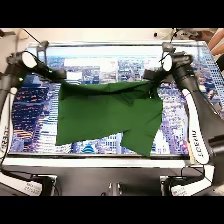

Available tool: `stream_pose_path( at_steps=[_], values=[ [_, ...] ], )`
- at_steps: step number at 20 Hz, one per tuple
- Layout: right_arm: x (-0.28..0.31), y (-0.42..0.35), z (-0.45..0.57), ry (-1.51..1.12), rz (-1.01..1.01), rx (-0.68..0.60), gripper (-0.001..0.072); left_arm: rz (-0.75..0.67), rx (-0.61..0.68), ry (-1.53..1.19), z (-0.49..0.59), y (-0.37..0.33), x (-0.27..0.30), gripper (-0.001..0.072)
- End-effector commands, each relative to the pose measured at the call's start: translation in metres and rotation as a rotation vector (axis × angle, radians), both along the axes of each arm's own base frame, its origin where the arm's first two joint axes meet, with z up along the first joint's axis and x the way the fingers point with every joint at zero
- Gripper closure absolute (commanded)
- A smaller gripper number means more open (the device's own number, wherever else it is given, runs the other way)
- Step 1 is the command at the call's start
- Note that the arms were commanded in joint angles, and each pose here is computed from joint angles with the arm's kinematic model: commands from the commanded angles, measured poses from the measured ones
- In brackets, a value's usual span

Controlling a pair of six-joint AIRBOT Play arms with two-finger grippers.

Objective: Fold the shirts.

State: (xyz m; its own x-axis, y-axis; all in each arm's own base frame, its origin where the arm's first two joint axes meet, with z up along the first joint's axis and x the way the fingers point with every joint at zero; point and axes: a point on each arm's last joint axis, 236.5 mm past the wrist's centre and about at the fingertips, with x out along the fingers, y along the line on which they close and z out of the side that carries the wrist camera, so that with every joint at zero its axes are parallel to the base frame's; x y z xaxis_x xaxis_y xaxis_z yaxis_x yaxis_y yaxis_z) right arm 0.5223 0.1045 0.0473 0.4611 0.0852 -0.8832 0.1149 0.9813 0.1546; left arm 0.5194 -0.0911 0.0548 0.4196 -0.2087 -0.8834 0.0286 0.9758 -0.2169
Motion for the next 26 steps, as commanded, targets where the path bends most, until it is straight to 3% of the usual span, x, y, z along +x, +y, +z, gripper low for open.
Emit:
stream_pose_path(
  at_steps=[1,2,3,4,5,6,7,8,10,13,20,23,24,25,26],
  values=[
    [0.003,0.022,-0.018,0.045,0.005,0.090,0.0543,-0.001,-0.097,0.130,-0.030,-0.012,-0.010,0.0060],
    [0.001,0.004,-0.005,0.034,0.049,0.005,0.0304,-0.029,-0.080,0.161,-0.025,0.001,-0.021,0.0063],
    [-0.006,-0.013,0.009,0.042,0.093,-0.044,0.0176,-0.041,-0.067,0.212,-0.020,0.019,-0.038,0.0063],
    [-0.019,-0.033,0.015,0.086,0.126,-0.069,0.0095,-0.037,-0.065,0.273,-0.016,0.038,-0.057,0.0063],
    [-0.043,-0.060,0.012,0.192,0.131,-0.072,0.0091,-0.020,-0.068,0.333,-0.014,0.056,-0.078,0.0063],
    [-0.075,-0.085,0.003,0.338,0.099,-0.030,0.0143,-0.001,-0.075,0.377,-0.016,0.069,-0.099,0.0069],
    [-0.101,-0.099,-0.007,0.451,0.070,0.036,0.0248,0.018,-0.084,0.421,-0.024,0.077,-0.125,0.0100],
    [-0.123,-0.105,-0.017,0.533,0.066,0.112,0.0268,0.034,-0.093,0.463,-0.037,0.081,-0.152,0.0100],
    [-0.153,-0.105,-0.042,0.608,0.038,0.227,0.0267,0.055,-0.108,0.529,-0.077,0.080,-0.212,0.0100],
    [-0.183,-0.097,-0.075,0.641,0.042,0.258,0.0266,0.102,-0.127,0.575,-0.121,0.083,-0.279,0.0099],
    [-0.183,-0.087,-0.085,0.627,0.061,0.301,0.0263,0.144,-0.235,0.592,-0.161,0.053,-0.284,0.0099],
    [-0.184,-0.099,-0.091,0.627,0.051,0.247,0.0203,0.169,-0.227,0.577,-0.171,0.045,-0.273,0.0103],
    [-0.186,-0.106,-0.096,0.630,0.043,0.217,0.0203,0.192,-0.225,0.565,-0.172,0.045,-0.269,0.0177],
    [-0.187,-0.109,-0.103,0.630,0.032,0.203,0.0199,0.195,-0.226,0.558,-0.173,0.044,-0.267,0.0353],
    [-0.186,-0.108,-0.110,0.621,0.022,0.206,0.0151,0.194,-0.225,0.553,-0.173,0.044,-0.266,0.0479]
  ],
)
